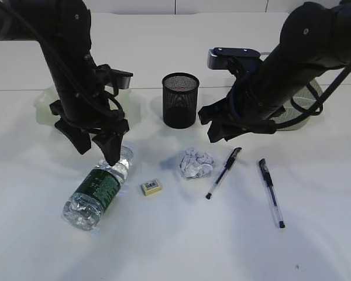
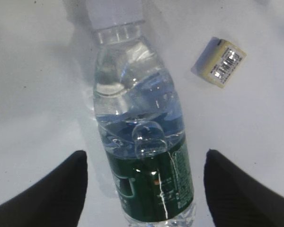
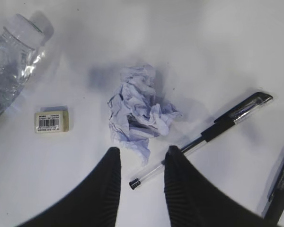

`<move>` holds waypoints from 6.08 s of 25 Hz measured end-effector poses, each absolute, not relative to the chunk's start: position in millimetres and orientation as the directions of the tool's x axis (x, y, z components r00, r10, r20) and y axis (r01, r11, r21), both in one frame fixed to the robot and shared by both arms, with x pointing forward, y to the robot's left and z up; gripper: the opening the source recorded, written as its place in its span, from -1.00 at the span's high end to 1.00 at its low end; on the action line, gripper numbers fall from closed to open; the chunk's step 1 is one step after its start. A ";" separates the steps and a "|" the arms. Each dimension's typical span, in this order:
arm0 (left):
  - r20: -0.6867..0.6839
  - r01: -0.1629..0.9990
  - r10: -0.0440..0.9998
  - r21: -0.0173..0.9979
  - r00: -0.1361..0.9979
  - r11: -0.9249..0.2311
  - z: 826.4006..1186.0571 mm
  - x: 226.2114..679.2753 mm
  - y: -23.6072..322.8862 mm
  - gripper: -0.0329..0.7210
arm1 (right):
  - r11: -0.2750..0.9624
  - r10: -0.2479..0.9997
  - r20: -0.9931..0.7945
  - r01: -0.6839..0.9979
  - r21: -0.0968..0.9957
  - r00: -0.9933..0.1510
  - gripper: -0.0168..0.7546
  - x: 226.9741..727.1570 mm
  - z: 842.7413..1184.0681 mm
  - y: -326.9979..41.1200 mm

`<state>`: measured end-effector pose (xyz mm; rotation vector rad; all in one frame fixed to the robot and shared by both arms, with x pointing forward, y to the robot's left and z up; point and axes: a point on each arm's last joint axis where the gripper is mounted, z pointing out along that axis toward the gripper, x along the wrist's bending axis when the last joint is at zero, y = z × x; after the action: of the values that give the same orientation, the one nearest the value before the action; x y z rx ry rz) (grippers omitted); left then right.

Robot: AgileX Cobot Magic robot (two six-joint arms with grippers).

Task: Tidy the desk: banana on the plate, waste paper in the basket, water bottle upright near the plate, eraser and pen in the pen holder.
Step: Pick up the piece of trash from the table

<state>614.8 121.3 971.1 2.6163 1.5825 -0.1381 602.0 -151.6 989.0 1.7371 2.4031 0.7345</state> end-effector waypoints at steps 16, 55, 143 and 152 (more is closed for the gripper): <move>-0.032 0.926 0.925 0.012 0.378 -0.378 970.6 621.5 136.8 -0.53 | 0.260 0.899 0.236 0.883 0.391 -0.370 0.34 607.8 962.6 -143.4; -0.023 0.941 0.940 0.015 0.340 -0.339 971.2 629.0 154.6 -0.53 | 0.420 0.861 0.151 0.846 0.329 -0.486 0.08 638.3 931.1 -135.9; -0.117 0.953 0.946 0.055 0.303 -0.299 990.0 623.1 148.0 -0.53 | 0.482 0.792 0.255 0.825 0.296 -0.554 0.36 635.3 904.6 -125.7; -0.119 0.953 0.946 0.055 0.303 -0.298 990.0 623.0 147.8 -0.53 | 0.480 0.793 0.249 0.823 0.304 -0.555 0.63 636.2 904.7 -125.7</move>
<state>623.0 147.8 990.0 2.4409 1.7878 -0.0964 636.2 -125.7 904.7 1.5127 2.7659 0.6352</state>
